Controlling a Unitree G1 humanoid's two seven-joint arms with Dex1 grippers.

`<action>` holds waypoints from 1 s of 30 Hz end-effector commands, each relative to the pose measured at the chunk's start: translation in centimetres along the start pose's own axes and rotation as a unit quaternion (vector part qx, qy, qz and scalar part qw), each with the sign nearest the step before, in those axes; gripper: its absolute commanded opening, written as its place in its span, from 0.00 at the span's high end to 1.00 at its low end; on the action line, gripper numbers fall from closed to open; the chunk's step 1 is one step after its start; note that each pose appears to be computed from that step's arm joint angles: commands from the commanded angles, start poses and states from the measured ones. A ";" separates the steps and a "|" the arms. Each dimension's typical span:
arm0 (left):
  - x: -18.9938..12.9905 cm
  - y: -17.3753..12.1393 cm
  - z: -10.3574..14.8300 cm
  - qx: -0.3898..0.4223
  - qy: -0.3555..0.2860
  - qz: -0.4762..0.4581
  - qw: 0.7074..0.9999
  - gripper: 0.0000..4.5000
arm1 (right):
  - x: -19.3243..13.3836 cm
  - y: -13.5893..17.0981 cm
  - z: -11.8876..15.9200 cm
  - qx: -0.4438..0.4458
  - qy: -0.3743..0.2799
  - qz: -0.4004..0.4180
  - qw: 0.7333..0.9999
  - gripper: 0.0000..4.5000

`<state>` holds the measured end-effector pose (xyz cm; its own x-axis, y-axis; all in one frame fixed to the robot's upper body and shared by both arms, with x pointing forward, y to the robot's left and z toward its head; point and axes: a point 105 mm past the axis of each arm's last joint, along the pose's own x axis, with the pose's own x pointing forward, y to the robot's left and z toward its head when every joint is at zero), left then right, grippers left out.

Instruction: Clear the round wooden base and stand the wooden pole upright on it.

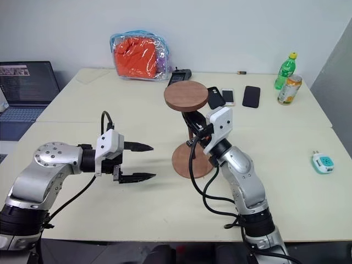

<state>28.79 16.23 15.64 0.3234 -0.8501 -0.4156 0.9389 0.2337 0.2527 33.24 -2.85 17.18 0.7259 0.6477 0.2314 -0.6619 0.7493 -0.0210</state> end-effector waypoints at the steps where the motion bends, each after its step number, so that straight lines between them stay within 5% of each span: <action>1: -0.1 0.3 1.1 0.026 -0.009 0.009 1.000 0.00 | 0.1 -0.1 1.4 -0.014 -0.018 -0.001 1.000 0.60; 13: -0.4 1.3 1.5 0.013 -0.025 0.048 0.998 0.00 | -1.8 1.6 1.6 -0.029 0.015 0.067 0.997 0.00; 22: -1.6 2.2 0.5 0.001 0.020 0.092 0.996 0.00 | -7.5 0.5 1.2 -0.089 0.119 0.130 0.980 0.00; 30: -4.8 3.0 -0.2 -0.013 0.045 0.108 0.993 0.00 | -13.6 -3.4 4.7 -0.130 0.180 0.143 0.965 0.00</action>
<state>30.15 20.36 16.89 0.5043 -0.7390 -0.4467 0.8630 0.4142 0.2891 25.88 -14.14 17.00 0.5986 0.7807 -0.1794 -0.7949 0.5511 -0.2539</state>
